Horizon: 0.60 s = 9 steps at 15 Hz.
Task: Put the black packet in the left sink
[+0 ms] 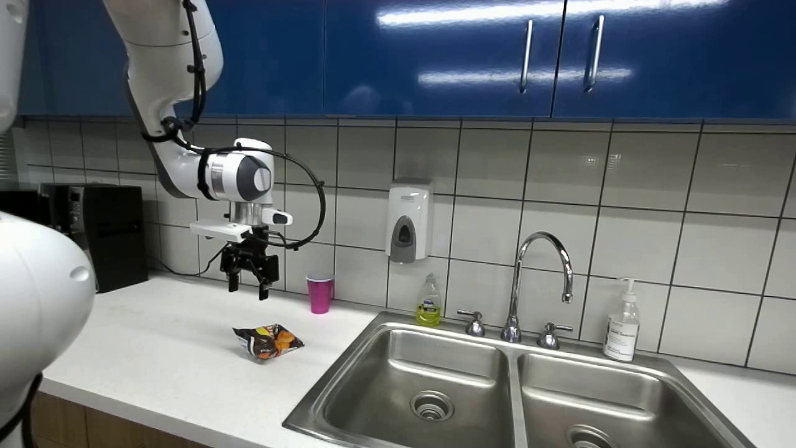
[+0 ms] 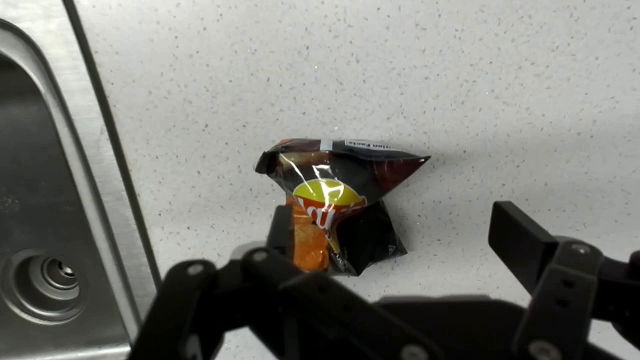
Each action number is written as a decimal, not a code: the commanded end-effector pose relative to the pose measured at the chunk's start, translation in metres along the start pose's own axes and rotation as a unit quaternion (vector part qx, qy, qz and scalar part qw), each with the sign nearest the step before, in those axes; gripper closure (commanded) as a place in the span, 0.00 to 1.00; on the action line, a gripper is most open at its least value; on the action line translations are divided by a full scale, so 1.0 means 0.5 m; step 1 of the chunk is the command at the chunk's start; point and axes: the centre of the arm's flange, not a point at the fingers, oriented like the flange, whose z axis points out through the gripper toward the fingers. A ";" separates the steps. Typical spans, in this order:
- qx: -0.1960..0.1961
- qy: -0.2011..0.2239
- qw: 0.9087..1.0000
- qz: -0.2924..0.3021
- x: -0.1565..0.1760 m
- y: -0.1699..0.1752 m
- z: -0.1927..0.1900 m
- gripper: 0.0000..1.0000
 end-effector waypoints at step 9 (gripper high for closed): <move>-0.012 -0.021 0.999 0.032 0.150 0.060 0.062 0.00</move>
